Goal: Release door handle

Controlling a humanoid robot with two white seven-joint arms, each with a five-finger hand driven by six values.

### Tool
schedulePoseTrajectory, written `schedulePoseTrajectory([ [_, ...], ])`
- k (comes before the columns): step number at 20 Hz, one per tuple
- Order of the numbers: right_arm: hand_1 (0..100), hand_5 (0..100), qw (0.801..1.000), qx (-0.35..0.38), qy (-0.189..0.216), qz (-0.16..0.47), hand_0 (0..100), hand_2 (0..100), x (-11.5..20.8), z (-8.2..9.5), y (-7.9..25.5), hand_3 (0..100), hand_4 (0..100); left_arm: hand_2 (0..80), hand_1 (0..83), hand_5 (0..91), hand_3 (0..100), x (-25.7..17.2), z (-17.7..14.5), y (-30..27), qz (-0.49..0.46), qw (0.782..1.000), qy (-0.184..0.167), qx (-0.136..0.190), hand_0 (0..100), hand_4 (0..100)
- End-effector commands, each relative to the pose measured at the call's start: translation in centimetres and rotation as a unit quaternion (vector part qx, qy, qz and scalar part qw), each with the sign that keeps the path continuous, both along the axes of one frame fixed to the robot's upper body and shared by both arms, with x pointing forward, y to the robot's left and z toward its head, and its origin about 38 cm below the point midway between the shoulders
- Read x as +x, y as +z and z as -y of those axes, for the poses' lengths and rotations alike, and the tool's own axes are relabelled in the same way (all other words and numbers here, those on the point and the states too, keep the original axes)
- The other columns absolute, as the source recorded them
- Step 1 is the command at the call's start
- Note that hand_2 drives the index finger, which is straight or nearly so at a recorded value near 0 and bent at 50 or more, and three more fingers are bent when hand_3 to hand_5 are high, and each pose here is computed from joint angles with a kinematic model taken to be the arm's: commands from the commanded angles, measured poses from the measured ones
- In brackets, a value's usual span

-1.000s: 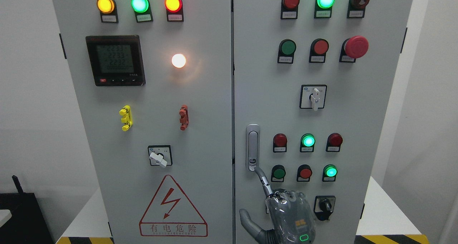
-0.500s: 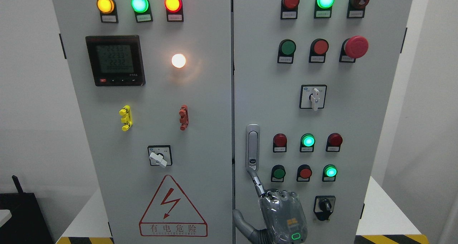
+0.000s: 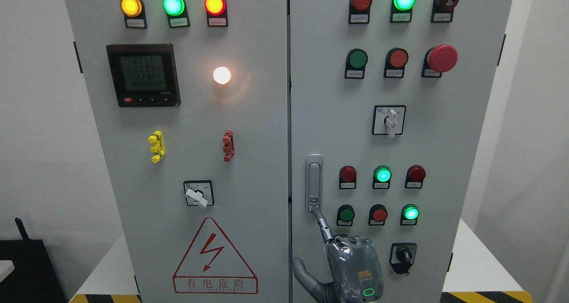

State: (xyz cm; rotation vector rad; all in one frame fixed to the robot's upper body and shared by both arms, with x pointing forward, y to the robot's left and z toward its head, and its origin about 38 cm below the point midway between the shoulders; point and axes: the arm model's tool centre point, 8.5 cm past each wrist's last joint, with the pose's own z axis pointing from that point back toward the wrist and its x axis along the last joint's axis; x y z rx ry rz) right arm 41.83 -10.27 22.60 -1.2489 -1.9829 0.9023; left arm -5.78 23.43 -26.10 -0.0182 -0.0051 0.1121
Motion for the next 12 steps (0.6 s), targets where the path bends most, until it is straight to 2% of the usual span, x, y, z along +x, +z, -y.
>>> schedulePoseTrajectory([
  [1, 28, 100, 1.0, -0.001, 0.001, -0.005, 29, 0, 0.21, -0.18, -0.03, 100, 100, 0.0, 38.9, 0.0, 0, -0.7, 0.03, 0.1, -0.011, 1.0, -0.006, -0.001, 12, 0],
  [12, 28, 100, 1.0, -0.003, -0.002, -0.014, 30, 0, 0.42, 0.01, -0.13, 100, 100, 0.0, 38.9, 0.0, 0, -0.7, 0.03, 0.1, -0.011, 1.0, -0.006, -0.001, 12, 0],
])
